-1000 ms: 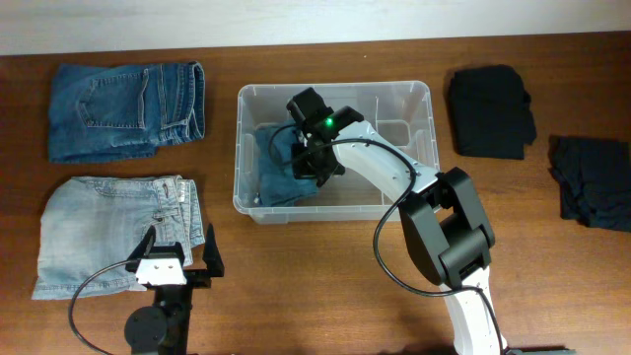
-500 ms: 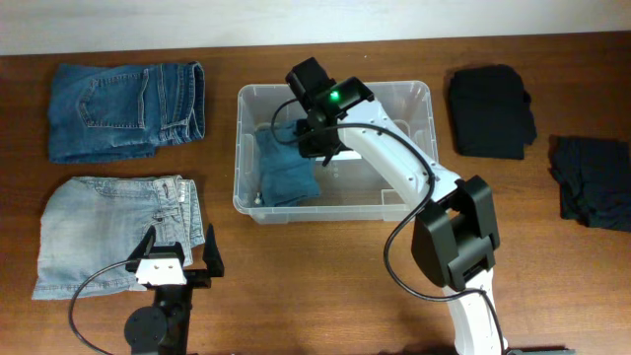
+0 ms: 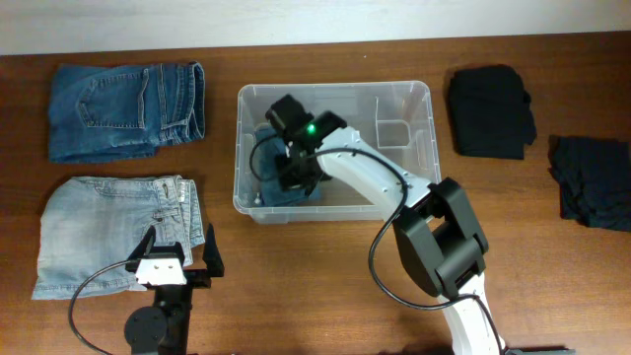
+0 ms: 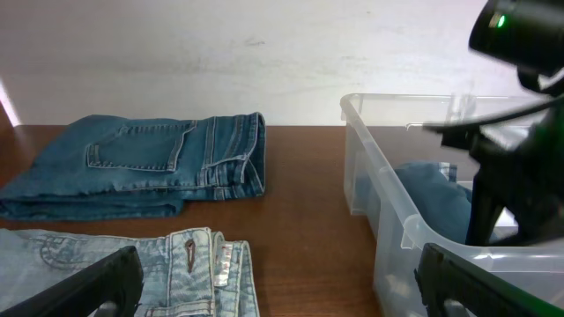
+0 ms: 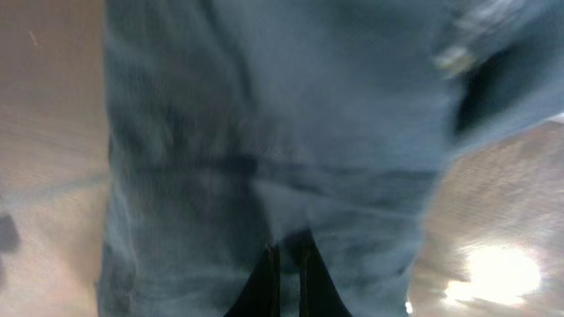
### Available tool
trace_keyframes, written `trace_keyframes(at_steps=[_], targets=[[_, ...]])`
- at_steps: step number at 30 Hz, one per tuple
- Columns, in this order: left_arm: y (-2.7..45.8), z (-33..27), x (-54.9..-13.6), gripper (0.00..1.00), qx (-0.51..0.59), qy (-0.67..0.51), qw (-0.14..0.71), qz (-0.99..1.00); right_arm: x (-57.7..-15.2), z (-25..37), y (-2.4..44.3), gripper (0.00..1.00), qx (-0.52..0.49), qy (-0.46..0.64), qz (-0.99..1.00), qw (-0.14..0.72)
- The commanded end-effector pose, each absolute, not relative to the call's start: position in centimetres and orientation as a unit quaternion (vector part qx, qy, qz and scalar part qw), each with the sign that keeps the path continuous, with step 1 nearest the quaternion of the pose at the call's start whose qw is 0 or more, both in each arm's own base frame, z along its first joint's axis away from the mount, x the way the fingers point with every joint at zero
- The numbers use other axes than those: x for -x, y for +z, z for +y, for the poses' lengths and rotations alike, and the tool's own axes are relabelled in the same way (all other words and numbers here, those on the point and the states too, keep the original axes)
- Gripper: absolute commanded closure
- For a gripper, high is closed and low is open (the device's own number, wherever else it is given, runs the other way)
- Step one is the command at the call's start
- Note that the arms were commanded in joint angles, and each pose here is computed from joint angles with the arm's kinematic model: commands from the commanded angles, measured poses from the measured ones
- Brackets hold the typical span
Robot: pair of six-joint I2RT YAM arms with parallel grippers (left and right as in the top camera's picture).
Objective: Pack container
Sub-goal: 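Lower the denim into the container's left side and release, then press and flatten the denim inside the container with the right gripper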
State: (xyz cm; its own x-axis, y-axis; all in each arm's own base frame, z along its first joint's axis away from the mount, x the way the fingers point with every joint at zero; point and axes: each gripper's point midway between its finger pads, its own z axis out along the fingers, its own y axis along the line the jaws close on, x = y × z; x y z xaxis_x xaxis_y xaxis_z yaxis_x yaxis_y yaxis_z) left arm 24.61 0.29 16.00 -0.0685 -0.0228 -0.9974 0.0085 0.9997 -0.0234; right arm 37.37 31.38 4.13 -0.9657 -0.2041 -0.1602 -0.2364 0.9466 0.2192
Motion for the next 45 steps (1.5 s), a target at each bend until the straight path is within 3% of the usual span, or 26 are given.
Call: trace_keyframes(at_steps=[1, 7, 13, 16, 31, 37, 40, 45], targets=[[15.9, 0.3, -24.6, 0.01, -0.001, -0.009, 0.682, 0.731, -35.5, 31.9, 3.0, 0.96, 0.118, 0.124, 0.984, 0.047], [15.9, 0.3, -24.6, 0.01, -0.001, -0.009, 0.682, 0.731, -36.2, 32.0, 3.6, 0.96, 0.122, 0.112, 0.983, 0.076], [15.9, 0.3, -24.6, 0.00, -0.001, -0.009, 0.682, 0.731, -40.8, 33.1, 11.8, 0.96, 0.116, 0.123, 0.967, 0.191], [15.9, 0.3, -24.6, 0.01, -0.001, -0.009, 0.682, 0.731, -42.3, 32.9, 12.9, 0.96, 0.106, 0.134, 0.962, 0.214], [15.9, 0.3, -24.6, 0.01, -0.001, -0.009, 0.682, 0.731, -45.3, 33.3, 3.8, 0.96, 0.095, 0.109, 0.969, 0.199], [15.9, 0.3, -24.6, 0.01, -0.001, -0.009, 0.682, 0.731, -45.6, 32.5, 2.8, 0.96, 0.111, 0.081, 0.969, 0.205], [15.9, 0.3, -24.6, 0.01, -0.001, -0.009, 0.682, 0.731, -46.0, 32.8, 4.6, 0.96, 0.129, 0.083, 0.963, 0.219], [15.9, 0.3, -24.6, 0.01, -0.001, -0.009, 0.682, 0.731, -45.7, 32.9, 12.1, 0.96, 0.133, 0.104, 0.954, 0.248]])
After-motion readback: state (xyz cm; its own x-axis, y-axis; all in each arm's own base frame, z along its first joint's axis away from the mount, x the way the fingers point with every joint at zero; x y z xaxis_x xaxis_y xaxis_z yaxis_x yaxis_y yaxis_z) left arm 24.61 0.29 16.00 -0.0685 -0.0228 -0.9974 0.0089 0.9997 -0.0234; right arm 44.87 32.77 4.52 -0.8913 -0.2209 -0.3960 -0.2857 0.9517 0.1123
